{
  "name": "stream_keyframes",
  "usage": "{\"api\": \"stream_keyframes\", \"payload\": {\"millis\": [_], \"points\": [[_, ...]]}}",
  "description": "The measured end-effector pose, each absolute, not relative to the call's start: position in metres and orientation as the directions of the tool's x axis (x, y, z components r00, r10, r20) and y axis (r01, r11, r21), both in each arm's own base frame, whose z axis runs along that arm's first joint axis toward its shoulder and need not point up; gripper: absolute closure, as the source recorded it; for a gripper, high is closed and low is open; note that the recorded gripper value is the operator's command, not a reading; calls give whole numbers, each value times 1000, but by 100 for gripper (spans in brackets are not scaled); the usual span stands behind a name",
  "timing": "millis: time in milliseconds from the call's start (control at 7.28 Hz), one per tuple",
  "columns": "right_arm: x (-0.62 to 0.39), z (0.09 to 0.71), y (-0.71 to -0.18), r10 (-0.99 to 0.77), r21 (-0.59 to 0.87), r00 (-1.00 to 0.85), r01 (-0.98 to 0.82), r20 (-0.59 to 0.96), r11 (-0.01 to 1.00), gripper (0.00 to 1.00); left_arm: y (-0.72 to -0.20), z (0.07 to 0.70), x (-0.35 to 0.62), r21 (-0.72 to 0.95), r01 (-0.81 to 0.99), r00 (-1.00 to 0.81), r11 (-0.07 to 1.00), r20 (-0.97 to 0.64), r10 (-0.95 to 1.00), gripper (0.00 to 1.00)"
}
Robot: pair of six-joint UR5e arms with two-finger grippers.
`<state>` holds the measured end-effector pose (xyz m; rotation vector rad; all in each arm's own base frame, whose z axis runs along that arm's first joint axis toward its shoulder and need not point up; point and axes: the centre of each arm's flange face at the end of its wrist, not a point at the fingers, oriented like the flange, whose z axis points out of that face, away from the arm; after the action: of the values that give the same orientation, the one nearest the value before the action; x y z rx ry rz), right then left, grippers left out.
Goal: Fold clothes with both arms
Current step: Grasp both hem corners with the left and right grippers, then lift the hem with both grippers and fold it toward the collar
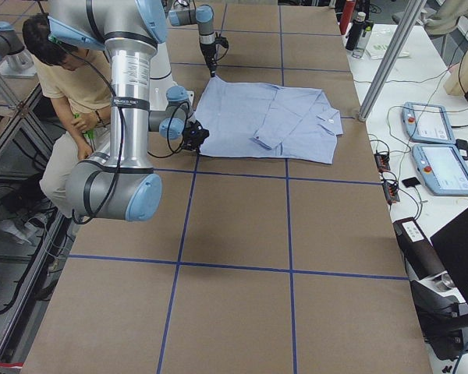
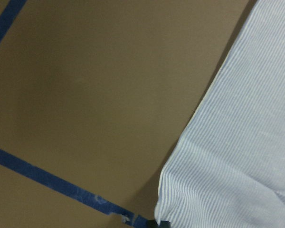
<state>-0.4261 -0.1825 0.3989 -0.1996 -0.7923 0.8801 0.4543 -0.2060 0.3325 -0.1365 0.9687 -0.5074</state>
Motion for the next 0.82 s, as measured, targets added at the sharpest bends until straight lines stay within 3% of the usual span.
{"api": "stream_keyframes", "payload": {"millis": [549,824], "points": [[-389,367,-179,756,-507,355,-577,550,640,100,-198,287,423,-408,335,365,849,-775,-516,100],[-371,352,-205,777,-527,287,-599,561,602,100,-209,261,406,-433,339,300,835,-792,-532,100]]}}
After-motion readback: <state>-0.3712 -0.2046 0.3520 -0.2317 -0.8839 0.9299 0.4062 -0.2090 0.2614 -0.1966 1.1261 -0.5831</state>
